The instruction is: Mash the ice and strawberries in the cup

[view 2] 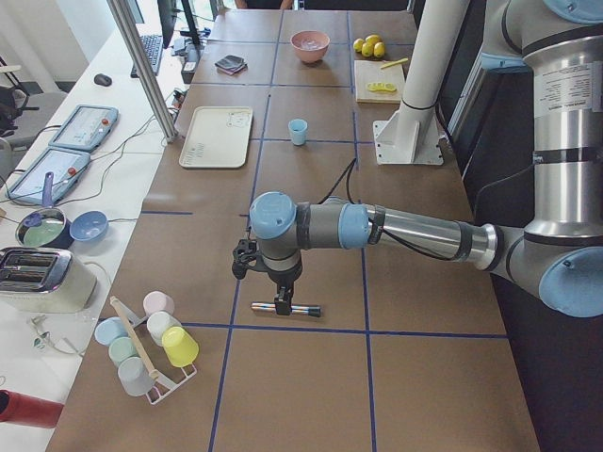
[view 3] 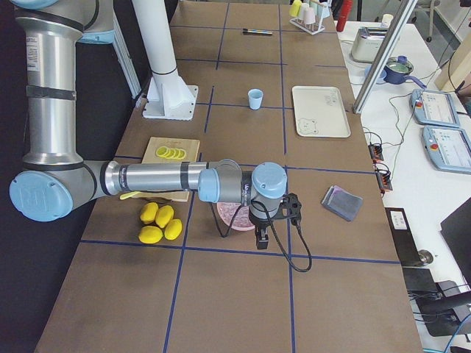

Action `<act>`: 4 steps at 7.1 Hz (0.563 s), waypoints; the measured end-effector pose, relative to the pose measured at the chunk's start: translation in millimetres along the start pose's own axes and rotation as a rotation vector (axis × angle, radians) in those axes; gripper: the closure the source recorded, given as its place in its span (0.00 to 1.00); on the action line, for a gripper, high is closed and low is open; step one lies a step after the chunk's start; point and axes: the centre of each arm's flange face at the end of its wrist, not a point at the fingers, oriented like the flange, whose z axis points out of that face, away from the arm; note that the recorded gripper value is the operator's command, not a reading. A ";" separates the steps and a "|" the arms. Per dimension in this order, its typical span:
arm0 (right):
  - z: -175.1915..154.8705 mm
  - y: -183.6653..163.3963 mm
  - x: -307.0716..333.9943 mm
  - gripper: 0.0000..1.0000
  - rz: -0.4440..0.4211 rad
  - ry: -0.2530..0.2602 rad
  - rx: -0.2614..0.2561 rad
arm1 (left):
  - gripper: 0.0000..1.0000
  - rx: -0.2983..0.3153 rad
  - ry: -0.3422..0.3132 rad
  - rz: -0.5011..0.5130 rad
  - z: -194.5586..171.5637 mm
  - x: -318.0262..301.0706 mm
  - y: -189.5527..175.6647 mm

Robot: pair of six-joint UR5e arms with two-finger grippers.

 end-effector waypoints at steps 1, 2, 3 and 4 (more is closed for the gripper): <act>1.3 -0.6 1.1 0.01 0.000 0.001 -0.002 | 0.00 -0.002 -0.002 -0.001 0.6 0.1 -0.7; 2.7 -0.6 2.6 0.01 0.001 0.004 -0.004 | 0.00 -0.004 -0.003 -0.003 1.9 -0.8 -2.2; 5.7 0.0 5.6 0.01 0.006 0.006 -0.009 | 0.00 -0.006 -0.003 -0.003 3.2 -1.9 -2.8; 8.3 0.9 8.0 0.01 0.009 0.003 -0.013 | 0.00 -0.010 -0.002 -0.007 5.0 -3.4 -1.4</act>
